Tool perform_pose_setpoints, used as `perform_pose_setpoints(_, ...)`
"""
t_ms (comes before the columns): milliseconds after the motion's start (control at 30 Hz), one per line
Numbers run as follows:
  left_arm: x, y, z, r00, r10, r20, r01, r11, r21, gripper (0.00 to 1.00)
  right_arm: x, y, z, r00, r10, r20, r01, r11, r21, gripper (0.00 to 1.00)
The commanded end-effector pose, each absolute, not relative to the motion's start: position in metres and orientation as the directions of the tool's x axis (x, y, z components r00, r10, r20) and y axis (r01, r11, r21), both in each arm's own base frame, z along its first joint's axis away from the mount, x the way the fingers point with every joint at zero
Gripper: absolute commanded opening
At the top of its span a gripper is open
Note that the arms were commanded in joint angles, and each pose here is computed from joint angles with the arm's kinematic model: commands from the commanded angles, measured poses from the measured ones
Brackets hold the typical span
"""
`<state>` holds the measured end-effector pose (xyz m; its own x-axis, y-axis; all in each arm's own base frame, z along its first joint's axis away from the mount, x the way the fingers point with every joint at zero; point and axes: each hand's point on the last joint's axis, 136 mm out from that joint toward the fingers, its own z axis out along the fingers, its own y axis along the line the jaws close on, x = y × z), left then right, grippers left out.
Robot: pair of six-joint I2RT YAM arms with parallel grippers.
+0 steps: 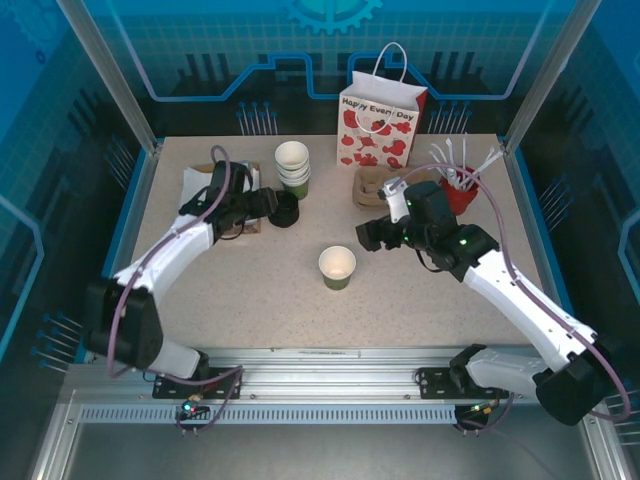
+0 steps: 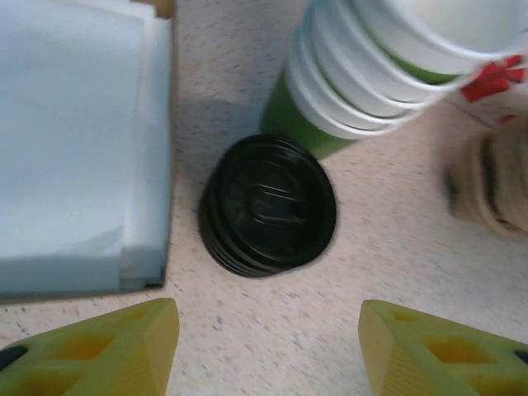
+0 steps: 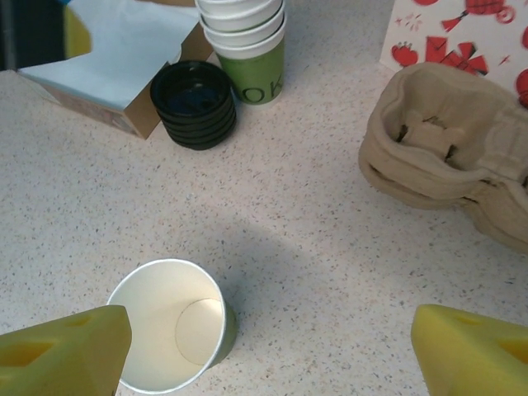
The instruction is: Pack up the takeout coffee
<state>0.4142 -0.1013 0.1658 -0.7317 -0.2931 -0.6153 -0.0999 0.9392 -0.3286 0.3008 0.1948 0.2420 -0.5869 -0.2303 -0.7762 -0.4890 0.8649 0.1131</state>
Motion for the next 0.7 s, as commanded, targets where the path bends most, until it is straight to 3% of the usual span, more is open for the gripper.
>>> perform_pose_setpoints(0, 0.431, -0.092, 0.141, -0.784, -0.24, -0.573, -0.121, 0.964, -0.237, 0.6, 0.305, 0.208, 0.252, -0.565, -0.227, -0.793, -0.511, 0.851, 0.121, 0.89)
perform_pose_setpoints(233, 0.465, -0.093, 0.108, -0.829, -0.186, -0.528, -0.115, 0.98, -0.165, 0.53, 0.306, 0.21, 0.242, -0.583, -0.243, -0.775, -0.51, 0.852, 0.117, 0.9)
perform_pose_setpoints(667, 0.481, -0.096, 0.08, -0.862, -0.13, -0.49, -0.081, 0.989, -0.121, 0.29, 0.305, 0.212, 0.232, -0.602, -0.246, -0.76, -0.507, 0.853, 0.125, 0.9)
